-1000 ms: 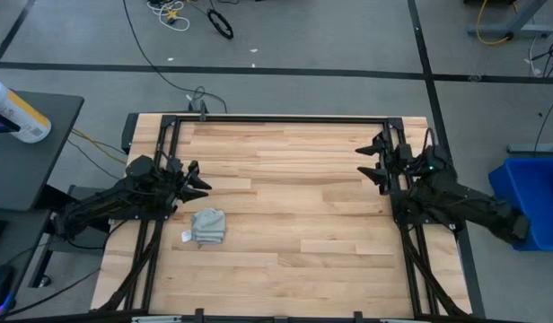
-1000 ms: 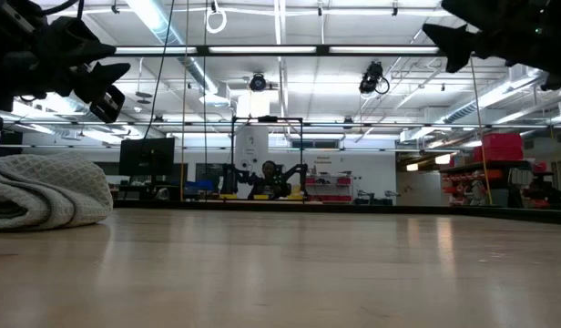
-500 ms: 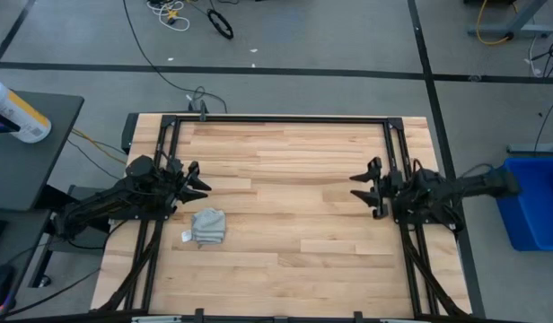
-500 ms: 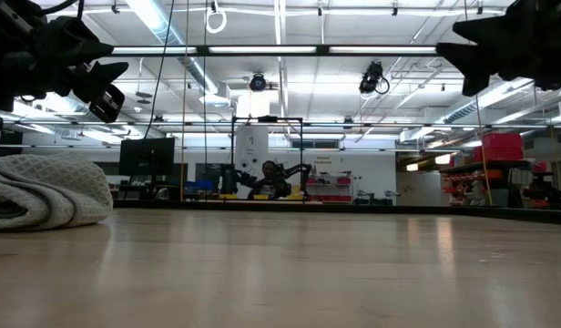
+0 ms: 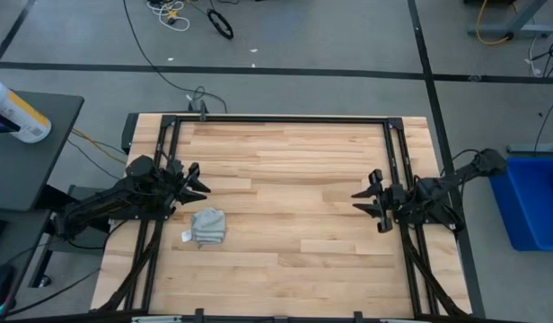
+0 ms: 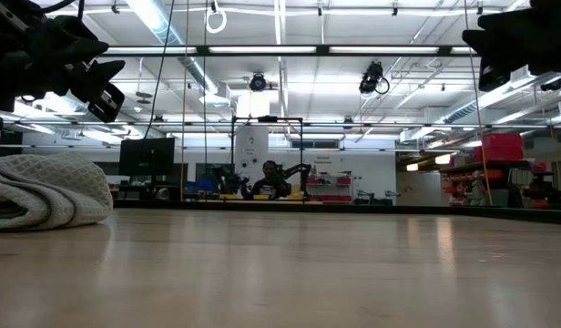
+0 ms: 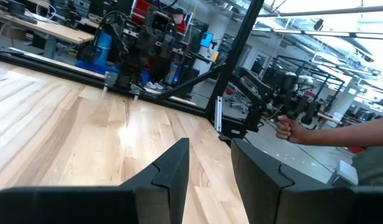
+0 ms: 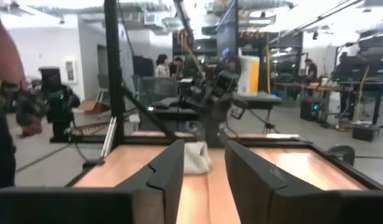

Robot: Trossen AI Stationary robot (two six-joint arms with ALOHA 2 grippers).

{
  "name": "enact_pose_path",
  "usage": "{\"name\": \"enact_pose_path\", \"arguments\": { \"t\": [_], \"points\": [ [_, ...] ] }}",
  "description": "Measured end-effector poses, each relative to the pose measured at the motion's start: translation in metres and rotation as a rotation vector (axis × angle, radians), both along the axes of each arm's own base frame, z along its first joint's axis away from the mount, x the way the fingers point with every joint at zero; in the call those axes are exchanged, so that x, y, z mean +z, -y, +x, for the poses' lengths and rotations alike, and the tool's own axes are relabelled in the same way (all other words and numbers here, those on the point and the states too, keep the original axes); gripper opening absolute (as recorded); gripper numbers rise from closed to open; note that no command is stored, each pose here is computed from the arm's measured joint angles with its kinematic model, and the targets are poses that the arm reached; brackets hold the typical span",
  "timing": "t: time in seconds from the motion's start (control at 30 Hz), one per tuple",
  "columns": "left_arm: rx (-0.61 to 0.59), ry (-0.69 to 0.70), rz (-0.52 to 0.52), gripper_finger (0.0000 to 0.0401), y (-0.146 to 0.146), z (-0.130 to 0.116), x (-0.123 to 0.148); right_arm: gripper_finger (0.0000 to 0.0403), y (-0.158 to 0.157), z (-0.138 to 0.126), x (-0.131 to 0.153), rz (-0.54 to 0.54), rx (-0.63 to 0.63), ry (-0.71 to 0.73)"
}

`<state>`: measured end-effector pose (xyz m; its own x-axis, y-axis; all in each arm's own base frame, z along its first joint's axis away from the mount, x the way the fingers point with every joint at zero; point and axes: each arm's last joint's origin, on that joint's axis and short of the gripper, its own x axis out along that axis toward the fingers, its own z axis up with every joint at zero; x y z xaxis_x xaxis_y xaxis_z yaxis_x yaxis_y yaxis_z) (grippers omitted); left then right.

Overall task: Fold microfiber towels
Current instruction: Return to Home Position

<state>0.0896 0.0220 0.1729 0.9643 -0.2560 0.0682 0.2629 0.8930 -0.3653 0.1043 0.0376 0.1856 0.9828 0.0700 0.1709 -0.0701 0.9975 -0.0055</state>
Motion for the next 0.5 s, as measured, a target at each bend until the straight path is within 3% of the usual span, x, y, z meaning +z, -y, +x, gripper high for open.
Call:
{"name": "enact_pose_path", "arguments": {
  "t": [0.5],
  "points": [
    [-0.052,-0.006,-0.005,0.0128,0.001,0.000,0.000,0.0043,0.000,-0.012,-0.006,-0.043,0.146,-0.029]
  ]
}}
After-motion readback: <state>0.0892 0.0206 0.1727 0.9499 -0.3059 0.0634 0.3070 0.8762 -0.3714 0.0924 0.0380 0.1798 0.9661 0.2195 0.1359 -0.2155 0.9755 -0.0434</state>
